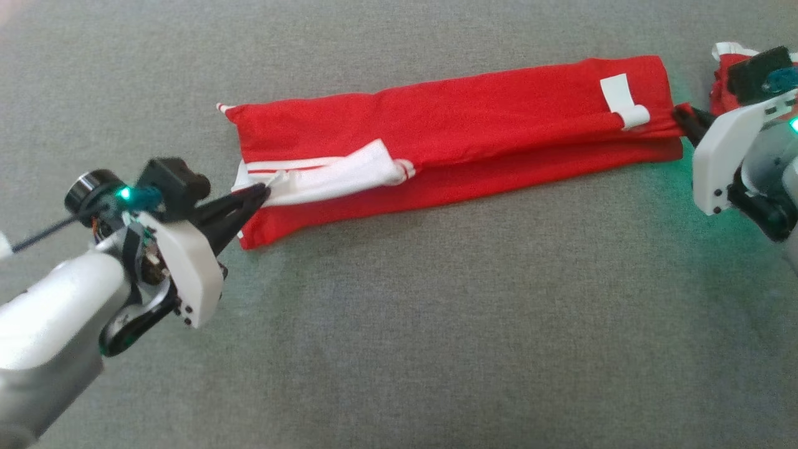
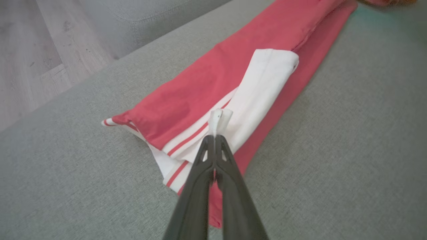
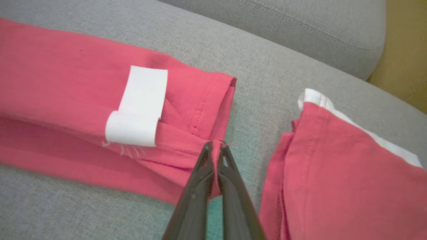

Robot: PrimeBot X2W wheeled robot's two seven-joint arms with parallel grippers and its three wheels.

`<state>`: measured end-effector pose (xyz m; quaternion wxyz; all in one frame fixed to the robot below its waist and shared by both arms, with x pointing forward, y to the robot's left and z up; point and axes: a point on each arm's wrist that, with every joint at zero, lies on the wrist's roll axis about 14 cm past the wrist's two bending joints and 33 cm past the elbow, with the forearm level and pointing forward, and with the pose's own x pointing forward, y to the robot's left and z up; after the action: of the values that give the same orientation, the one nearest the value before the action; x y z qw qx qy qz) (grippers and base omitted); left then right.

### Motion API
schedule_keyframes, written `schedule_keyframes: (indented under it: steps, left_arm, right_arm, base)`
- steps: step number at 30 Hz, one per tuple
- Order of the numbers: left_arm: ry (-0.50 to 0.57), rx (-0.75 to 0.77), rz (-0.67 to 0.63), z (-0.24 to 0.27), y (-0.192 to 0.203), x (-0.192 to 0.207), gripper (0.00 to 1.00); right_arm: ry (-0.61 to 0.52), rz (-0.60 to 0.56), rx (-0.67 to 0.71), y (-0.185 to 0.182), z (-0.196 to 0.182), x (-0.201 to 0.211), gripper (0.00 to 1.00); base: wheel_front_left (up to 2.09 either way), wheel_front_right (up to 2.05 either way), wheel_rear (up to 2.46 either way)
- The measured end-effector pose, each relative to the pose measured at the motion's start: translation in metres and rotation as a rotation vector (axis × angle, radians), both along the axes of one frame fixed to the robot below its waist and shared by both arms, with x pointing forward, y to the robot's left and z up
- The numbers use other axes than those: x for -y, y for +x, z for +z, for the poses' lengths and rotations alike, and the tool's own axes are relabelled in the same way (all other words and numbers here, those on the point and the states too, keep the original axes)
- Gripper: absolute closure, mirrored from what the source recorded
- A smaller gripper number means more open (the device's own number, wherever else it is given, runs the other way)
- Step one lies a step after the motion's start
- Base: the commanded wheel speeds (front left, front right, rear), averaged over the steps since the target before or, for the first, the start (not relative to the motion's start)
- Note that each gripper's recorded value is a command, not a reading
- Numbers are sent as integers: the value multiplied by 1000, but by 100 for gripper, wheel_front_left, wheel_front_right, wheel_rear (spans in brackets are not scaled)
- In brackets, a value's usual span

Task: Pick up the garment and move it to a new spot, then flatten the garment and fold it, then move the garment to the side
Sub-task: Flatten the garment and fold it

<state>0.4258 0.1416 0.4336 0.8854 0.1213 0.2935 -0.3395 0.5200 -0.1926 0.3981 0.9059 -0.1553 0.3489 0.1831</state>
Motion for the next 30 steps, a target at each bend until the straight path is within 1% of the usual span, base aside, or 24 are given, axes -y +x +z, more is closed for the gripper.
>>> schedule_keyframes:
  steps: [1,7,8,9,12,14,16,18,20,24,26,27,30]
  left_arm:
    - [30,-7,-11,-8,-2,0,100]
    - [86,-23,-11,-26,1,-5,100]
    - [85,-14,-11,-27,2,-4,64]
    - [81,4,-11,-26,4,-2,0]
    - [65,41,12,-23,9,0,0]
    - [55,94,45,-15,17,-2,0]
    - [41,165,90,-2,28,-7,0]
    - [7,250,145,17,40,-10,0]
    - [-59,346,214,42,52,-10,0]
    - [-254,549,364,102,69,-6,0]
    - [-318,601,428,121,70,-7,0]
    - [-318,601,428,121,70,-7,0]
    - [-402,640,513,138,65,-8,0]
  right_arm:
    - [2,3,-22,-3,-4,-1,100]
    - [12,-7,-101,-14,-15,-2,100]
    - [14,-8,-100,-15,-14,-1,50]
    - [26,-17,-94,-14,-11,-1,0]
    - [56,-43,-88,-14,-5,1,0]
    - [69,-50,-77,-14,2,1,0]
    - [102,-62,-37,-11,14,0,0]
    - [161,-84,23,-5,31,-3,0]
    - [237,-106,112,4,53,-8,0]
    - [394,-114,308,16,103,-28,0]
    - [472,-110,397,18,124,-41,0]
    - [472,-110,397,18,124,-41,0]
    - [539,-87,516,13,145,-58,0]
  base:
    - [0,0,0]
    - [0,0,0]
    - [0,0,0]
    - [0,0,0]
    - [0,0,0]
    - [0,0,0]
    - [0,0,0]
    - [0,0,0]
    - [0,0,0]
    - [0,0,0]
    - [0,0,0]
    - [0,0,0]
    - [0,0,0]
